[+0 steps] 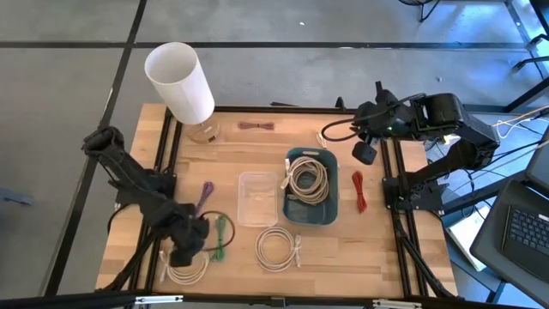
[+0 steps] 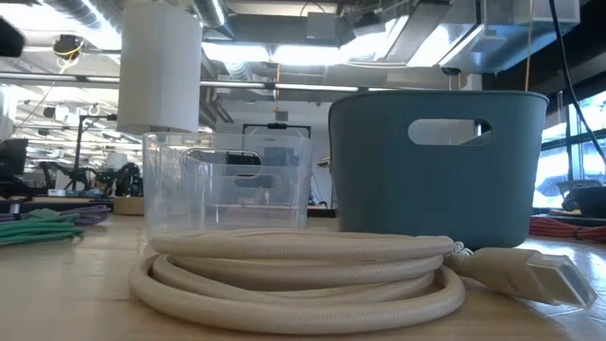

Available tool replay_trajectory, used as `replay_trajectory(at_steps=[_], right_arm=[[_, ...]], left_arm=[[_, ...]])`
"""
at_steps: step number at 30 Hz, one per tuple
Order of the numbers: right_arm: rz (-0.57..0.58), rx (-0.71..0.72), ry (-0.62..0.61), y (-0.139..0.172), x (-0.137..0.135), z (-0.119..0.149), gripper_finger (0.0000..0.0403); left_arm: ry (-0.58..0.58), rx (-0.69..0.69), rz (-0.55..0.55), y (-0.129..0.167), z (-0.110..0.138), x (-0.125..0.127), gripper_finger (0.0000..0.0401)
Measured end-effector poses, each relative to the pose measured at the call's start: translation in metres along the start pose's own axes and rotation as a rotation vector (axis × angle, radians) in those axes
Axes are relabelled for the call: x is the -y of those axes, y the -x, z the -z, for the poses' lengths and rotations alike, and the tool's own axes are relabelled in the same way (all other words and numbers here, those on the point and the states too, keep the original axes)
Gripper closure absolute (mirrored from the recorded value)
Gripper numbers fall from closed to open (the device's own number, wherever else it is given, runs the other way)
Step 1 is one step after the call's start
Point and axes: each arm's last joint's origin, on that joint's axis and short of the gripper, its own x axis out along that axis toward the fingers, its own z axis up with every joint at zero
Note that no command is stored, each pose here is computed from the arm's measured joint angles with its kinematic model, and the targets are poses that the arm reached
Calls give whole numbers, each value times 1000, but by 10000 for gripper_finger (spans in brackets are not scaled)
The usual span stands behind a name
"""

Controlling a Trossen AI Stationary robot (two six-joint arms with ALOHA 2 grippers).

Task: Pick & Place USB Port
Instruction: Put the light brown HDMI cable into the blue bin

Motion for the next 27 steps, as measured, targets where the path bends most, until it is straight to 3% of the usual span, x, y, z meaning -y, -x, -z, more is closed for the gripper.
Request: replay_trajectory(at_steps=[6,9,18,23,27], right_arm=[[13,3,-16,0,0,0,347],[14,4,-21,0,0,0,347],[14,3,-42,0,0,0,347],[14,3,-41,0,0,0,347],[13,9,-42,0,0,-1,347]], left_arm=[[-231,-26,-19,-26,21,1,258],[-276,-32,-23,-38,27,-3,258],[-116,13,24,-64,27,-15,258],[-86,69,87,-73,25,-15,258],[-8,93,47,-84,28,-23,258]])
